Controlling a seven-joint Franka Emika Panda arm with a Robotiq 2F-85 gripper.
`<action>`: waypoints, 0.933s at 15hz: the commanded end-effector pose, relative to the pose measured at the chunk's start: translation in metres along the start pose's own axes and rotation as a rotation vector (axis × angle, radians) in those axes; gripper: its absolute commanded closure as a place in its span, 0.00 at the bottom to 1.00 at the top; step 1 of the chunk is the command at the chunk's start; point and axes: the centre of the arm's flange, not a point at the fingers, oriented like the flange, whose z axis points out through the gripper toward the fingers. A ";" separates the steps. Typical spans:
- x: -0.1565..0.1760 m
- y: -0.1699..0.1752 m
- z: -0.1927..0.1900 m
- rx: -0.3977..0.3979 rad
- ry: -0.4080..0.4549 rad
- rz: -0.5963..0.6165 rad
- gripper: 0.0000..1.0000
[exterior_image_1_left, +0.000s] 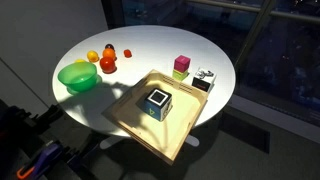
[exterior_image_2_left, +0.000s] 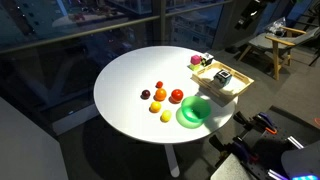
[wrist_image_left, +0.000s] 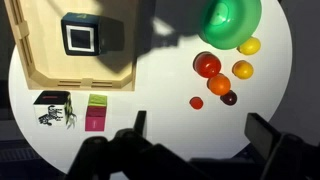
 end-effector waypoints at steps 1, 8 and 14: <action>0.000 0.000 0.001 0.001 -0.003 0.001 0.00; -0.001 0.002 0.011 0.003 -0.024 0.005 0.00; -0.001 0.002 0.013 0.004 -0.029 0.006 0.00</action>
